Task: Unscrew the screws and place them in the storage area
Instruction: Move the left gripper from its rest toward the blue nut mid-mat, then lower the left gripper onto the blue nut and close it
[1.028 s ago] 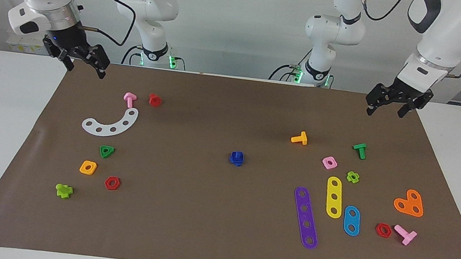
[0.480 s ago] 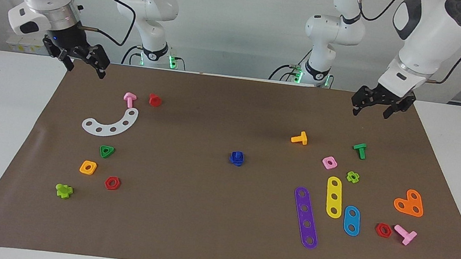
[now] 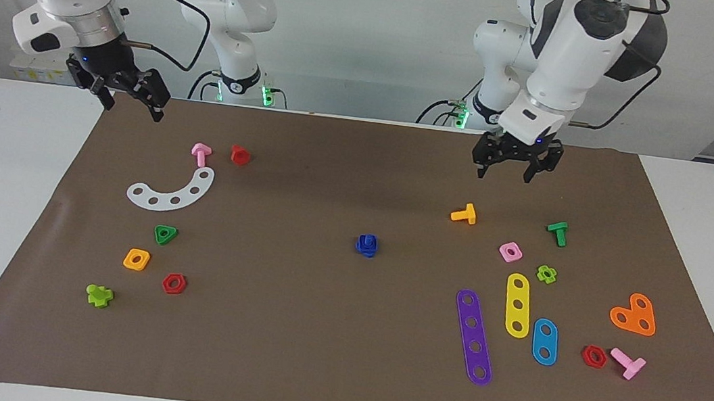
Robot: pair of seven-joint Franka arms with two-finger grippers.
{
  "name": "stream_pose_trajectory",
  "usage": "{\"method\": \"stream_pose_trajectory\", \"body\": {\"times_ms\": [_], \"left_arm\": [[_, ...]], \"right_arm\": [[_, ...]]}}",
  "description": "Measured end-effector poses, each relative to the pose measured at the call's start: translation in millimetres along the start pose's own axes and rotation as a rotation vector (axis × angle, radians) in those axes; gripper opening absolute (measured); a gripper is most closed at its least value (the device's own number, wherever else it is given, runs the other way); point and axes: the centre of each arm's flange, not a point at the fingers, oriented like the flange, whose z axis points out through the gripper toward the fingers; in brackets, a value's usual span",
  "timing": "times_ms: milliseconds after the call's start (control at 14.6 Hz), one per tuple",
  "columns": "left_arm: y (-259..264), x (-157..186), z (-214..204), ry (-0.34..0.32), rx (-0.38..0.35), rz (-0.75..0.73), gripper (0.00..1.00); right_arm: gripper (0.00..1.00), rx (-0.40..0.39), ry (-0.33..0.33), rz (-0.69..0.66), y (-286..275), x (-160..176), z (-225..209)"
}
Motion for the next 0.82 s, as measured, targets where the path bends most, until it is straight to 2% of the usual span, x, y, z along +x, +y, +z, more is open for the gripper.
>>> {"method": "stream_pose_trajectory", "body": {"times_ms": [274,480,823], "left_arm": [[81.4,6.6,58.7,0.027,-0.017,-0.023,1.00],[112.8,6.8,89.6,0.025,-0.017,0.002,1.00],[167.5,22.5,162.9,0.038,-0.026,-0.045,0.96]], "right_arm": [[1.00,0.000,0.000,0.000,0.0,0.0,0.0],[1.00,0.000,0.000,0.000,0.0,0.0,0.0],[1.00,0.000,0.000,0.000,0.0,0.0,0.0]]}}
